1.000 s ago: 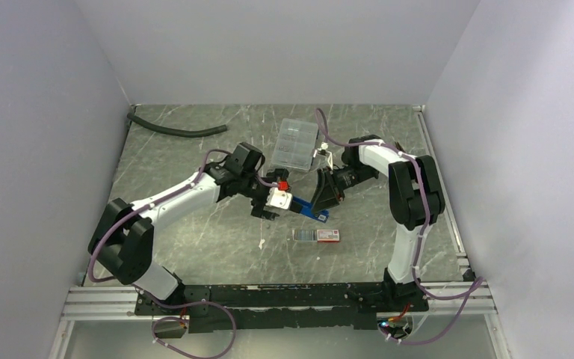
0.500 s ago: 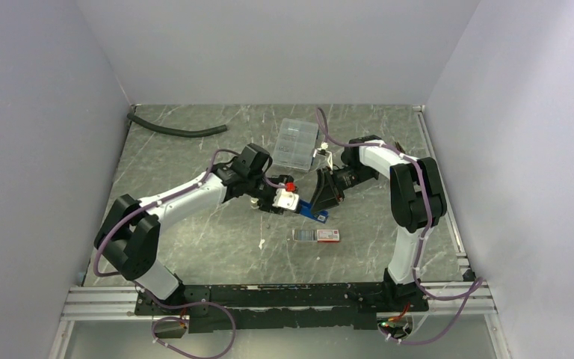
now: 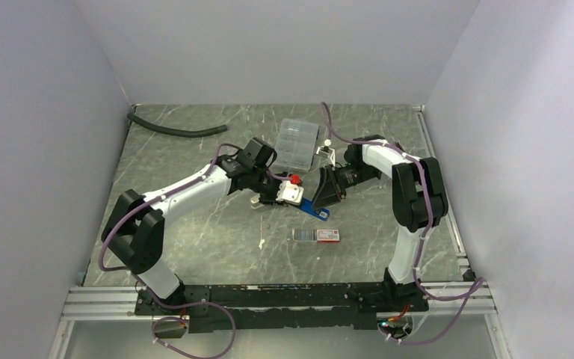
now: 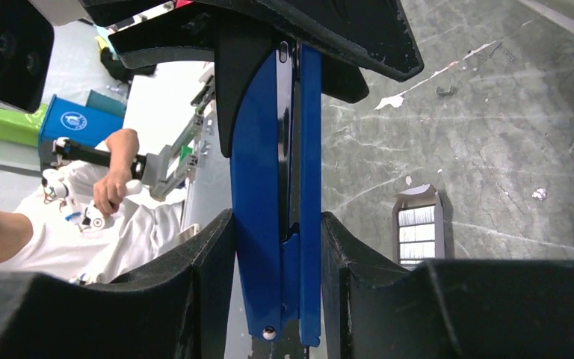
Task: Load the staples into the stapler
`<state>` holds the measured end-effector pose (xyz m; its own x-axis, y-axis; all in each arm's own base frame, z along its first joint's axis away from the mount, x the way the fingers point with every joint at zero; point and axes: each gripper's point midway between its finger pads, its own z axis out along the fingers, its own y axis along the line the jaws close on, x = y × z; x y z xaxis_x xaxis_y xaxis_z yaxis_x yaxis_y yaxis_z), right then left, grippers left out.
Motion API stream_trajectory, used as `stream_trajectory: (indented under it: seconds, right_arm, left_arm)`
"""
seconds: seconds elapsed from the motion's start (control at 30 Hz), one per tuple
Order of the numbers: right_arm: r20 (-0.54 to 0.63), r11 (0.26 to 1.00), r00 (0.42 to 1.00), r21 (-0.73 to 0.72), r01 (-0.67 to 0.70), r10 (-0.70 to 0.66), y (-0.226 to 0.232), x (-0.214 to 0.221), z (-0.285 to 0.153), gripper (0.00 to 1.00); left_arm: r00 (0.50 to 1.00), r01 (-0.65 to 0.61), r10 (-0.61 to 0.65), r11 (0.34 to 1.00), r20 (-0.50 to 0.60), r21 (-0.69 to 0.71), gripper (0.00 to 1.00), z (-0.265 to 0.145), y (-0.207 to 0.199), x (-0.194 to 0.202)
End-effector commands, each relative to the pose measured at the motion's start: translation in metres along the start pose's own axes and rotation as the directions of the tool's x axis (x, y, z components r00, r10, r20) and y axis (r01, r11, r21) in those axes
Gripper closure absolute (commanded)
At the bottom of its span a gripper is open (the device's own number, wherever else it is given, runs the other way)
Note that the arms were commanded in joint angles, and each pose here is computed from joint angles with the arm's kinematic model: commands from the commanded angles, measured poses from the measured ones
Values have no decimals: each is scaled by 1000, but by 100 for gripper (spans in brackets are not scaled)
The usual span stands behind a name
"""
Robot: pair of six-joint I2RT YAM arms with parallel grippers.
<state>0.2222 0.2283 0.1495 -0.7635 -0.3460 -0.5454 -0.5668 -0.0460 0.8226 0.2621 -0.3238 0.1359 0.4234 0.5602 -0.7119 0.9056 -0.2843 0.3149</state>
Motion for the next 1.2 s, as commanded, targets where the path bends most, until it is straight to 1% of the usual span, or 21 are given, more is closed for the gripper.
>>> stream_trajectory:
  seconds: [0.0,0.03,0.07,0.17,0.23,0.3,0.37,0.43,0.53,0.6,0.7,0.8,0.9,1.0,1.1,1.17]
  right_arm:
    - [27,993,992,-13,121,-121,8,-14,4,94]
    - [26,992,992,-11,123,-123,7,-14,4,94]
    - [23,992,992,-8,126,-126,7,-14,3,94]
    - [16,991,990,0,137,-137,5,-13,3,92]
    - [12,988,988,9,151,-151,4,-15,2,86]
    - [6,984,984,24,176,-176,3,-18,-1,77]
    - [10,975,976,53,217,-217,1,-25,-5,62]
    - [8,956,962,113,271,-273,-3,-34,-12,51]
    - [-8,905,933,237,352,-360,-5,-45,-20,39]
    - [-9,865,910,305,398,-415,0,-53,-25,33]
    - [-38,802,869,366,471,-493,8,-61,-32,32]
    - [-42,777,850,385,498,-524,10,-63,-32,32]
    - [-62,756,840,404,515,-539,7,-57,-30,29]
    - [-87,710,813,440,550,-576,1,-47,-28,27]
    - [-116,655,780,477,587,-615,-4,-38,-20,24]
    - [-146,632,766,482,608,-626,-8,-36,-12,23]
  left_arm:
    - [999,34,-33,999,29,-4,82,-1,7,-19]
    - [999,17,-17,1000,31,-21,90,-1,6,-19]
    - [999,-2,3,1000,37,-29,96,0,4,-20]
    - [999,-12,13,1000,50,-23,97,-1,-1,-22]
    - [998,5,-4,1000,58,-3,97,-1,-5,-24]
    - [997,40,-40,999,59,10,97,-1,-8,-25]
    - [996,74,-75,997,58,20,97,-1,-11,-25]
    - [993,96,-98,995,63,28,97,-3,-15,-26]
    - [987,130,-133,991,89,37,97,-4,-21,-30]
    - [981,165,-169,985,100,46,97,-4,-24,-31]
    - [965,235,-239,971,110,47,97,-5,-22,-31]
    - [942,303,-307,951,137,56,97,-7,-17,-35]
    - [919,354,-361,933,159,70,97,-4,-14,-35]
    - [907,382,-390,921,162,76,97,2,-14,-32]
    - [882,433,-439,898,173,74,97,7,-12,-26]
    - [867,461,-466,884,175,72,97,10,-11,-23]
